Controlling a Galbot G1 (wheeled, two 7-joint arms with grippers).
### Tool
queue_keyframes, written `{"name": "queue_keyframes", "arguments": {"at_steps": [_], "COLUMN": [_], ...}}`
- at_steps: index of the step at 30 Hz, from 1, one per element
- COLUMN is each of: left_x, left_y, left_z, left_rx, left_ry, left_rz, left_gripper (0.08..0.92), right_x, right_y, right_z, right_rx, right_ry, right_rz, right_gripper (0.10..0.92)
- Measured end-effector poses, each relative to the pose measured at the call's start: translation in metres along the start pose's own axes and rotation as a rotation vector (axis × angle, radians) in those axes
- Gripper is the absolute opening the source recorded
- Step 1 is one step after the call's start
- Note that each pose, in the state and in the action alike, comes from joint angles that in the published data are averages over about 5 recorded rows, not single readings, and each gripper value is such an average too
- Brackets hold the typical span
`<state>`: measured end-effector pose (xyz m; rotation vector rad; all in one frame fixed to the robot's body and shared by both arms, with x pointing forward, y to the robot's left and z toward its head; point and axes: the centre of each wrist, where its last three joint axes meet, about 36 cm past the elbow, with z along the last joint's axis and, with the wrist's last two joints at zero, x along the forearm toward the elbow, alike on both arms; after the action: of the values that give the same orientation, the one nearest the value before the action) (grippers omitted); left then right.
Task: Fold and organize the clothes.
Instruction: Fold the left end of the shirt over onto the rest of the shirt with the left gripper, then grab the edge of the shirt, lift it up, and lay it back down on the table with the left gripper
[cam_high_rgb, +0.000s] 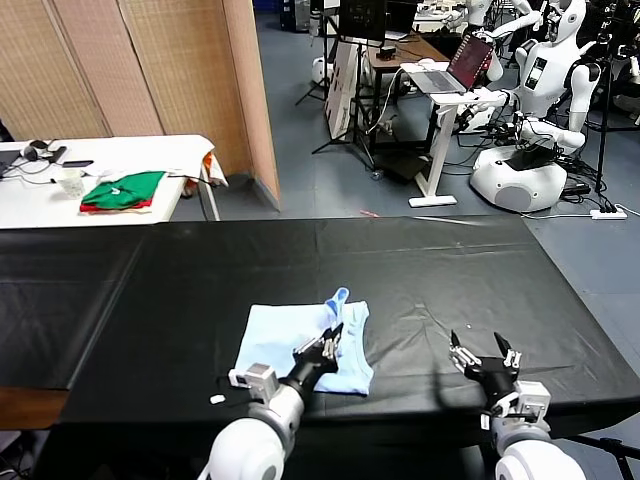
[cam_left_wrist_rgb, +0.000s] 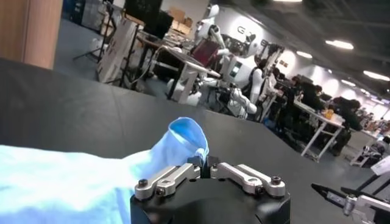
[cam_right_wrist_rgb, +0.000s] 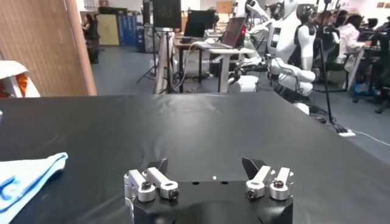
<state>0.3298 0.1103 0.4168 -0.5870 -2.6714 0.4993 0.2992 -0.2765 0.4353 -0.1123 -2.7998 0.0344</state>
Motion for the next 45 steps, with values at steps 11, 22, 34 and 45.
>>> {"name": "queue_keyframes", "arguments": {"at_steps": [11, 22, 34, 45], "left_x": [0.003, 0.036, 0.062, 0.068], "left_y": [-0.010, 0.056, 0.093, 0.099], "left_z": [-0.008, -0.049, -0.049, -0.043], "left_rx": [0.117, -0.159, -0.300, -0.305], "left_ry": [-0.004, -0.141, -0.144, -0.136], "left_rz": [0.017, -0.154, -0.315, -0.351], "left_gripper": [0.852, 0.907, 0.907, 0.907], "right_x": [-0.004, -0.008, -0.017, -0.029], "right_y": [0.019, 0.066, 0.100, 0.122], "right_z": [-0.008, -0.018, -0.016, -0.017], "right_rx": [0.029, 0.201, 0.447, 0.483], "right_ry": [-0.004, -0.081, -0.124, -0.115], "right_rz": [-0.138, -0.488, -0.743, -0.778], "right_gripper": [0.907, 0.907, 0.907, 0.679]}}
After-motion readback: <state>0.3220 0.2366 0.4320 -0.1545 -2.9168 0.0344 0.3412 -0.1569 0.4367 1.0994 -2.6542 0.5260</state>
